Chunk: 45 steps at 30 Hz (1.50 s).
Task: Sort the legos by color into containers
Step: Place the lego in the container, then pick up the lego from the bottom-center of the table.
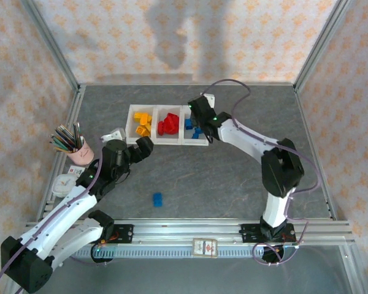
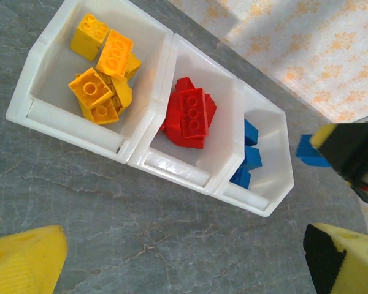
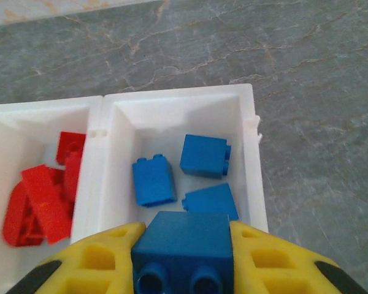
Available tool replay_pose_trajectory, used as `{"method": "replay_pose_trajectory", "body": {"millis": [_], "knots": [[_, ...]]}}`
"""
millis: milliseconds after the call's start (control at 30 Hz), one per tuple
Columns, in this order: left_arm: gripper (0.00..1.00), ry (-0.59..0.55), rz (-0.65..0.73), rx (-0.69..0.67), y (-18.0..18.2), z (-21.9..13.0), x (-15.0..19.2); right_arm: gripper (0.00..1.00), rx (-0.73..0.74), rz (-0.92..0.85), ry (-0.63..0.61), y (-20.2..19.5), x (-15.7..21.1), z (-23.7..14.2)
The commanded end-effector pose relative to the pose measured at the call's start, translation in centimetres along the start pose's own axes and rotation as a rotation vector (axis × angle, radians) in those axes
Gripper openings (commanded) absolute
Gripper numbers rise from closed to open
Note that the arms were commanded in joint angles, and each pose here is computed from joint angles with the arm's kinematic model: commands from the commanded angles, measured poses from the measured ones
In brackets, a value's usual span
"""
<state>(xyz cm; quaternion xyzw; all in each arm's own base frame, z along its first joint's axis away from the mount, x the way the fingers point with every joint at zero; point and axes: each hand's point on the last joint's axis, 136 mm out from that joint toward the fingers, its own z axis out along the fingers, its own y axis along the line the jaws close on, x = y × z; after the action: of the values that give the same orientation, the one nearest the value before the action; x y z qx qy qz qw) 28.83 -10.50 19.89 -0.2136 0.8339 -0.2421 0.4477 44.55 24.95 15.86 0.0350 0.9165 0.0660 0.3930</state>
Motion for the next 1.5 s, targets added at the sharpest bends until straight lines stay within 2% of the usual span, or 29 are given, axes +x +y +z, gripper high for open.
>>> {"method": "replay_pose_trajectory", "body": {"millis": [0,133,300,367,500,733,1033,1467], "knots": [[1.0,-0.045,0.012,0.039,-1.3,0.0,-1.5,0.29,-0.034,-0.047,0.004,1.3,-0.8,2.3],[1.0,-0.052,0.019,0.027,-1.2,0.0,-1.8,0.3,-0.02,-0.079,0.012,1.9,-1.0,5.2],[1.0,-0.063,0.027,0.014,-1.1,0.0,-2.0,0.46,-0.003,-0.091,0.005,1.8,-1.9,6.0],[1.0,-0.063,0.029,0.014,-1.1,0.0,-2.1,0.53,-0.009,-0.095,-0.009,1.9,-2.5,5.3],[1.0,-0.06,0.029,0.011,-1.1,-0.1,-2.1,0.56,-0.044,-0.078,-0.035,2.0,-3.5,2.8],[1.0,-0.078,0.033,0.003,-0.9,-1.4,-2.7,0.63,-0.087,-0.089,-0.052,2.3,-1.7,-2.3],[1.0,-0.068,0.009,-0.054,1.4,-3.1,-1.7,0.7,-0.211,-0.184,0.029,6.4,6.3,-7.7],[1.0,-0.089,-0.059,-0.157,5.7,-6.0,-0.3,0.77,-0.404,-0.276,0.208,14.1,21.4,-12.4]]}}
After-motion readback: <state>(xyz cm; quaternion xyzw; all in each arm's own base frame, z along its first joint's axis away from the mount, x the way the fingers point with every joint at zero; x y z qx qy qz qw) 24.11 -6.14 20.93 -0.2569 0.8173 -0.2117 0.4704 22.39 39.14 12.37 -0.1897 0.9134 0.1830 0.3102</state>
